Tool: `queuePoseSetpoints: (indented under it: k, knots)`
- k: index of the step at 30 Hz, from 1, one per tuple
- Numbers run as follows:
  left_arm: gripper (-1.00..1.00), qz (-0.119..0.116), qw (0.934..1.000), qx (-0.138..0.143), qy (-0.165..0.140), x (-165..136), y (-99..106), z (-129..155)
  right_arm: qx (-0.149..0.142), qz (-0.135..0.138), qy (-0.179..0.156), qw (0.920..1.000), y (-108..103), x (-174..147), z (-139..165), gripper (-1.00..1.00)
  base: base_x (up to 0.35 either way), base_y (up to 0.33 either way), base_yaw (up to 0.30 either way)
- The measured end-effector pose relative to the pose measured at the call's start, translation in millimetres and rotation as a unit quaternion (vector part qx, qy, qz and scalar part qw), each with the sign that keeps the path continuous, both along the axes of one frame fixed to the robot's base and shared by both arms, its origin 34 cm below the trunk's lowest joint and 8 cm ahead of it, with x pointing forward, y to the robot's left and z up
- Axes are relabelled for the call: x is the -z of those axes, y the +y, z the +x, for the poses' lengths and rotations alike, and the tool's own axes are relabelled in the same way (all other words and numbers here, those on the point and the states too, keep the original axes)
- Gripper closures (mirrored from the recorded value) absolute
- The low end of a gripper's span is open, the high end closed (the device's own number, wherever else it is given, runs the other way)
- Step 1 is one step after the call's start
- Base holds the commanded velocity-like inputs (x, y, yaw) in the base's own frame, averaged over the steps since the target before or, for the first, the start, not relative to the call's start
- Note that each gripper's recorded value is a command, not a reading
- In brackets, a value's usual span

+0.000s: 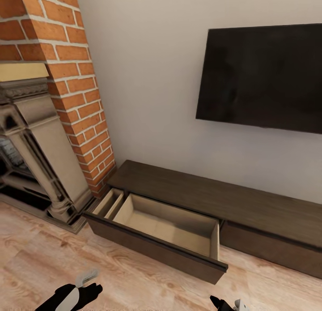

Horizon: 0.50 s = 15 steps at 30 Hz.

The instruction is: Place each of the two pumpkins and all three candles from the living room inside a cabinet in the living room (use any cabinet), then make sure every cabinet is closed, and position the cauldron so it is next to a table in the living room.

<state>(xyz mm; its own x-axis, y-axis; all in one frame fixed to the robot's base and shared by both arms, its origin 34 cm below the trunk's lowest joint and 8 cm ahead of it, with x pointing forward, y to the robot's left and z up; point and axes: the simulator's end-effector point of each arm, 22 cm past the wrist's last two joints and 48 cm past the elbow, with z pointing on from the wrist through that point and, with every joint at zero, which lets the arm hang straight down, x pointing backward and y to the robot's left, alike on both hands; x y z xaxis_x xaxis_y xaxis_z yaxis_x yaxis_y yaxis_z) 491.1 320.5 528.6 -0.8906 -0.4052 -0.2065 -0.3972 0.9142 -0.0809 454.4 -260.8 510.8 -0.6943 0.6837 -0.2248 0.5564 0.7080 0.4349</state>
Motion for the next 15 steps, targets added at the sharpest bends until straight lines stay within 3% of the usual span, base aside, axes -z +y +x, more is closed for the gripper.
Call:
queuePoseSetpoints:
  k: [15]
  knots:
    - [-1.0, 0.001, 1.0, 0.001, -0.001, -0.8, 0.0, 0.6, 0.0, 0.0, -0.001, 1.0, 0.0, -0.7, 0.9, -1.0, -0.024, -0.01, 0.275]
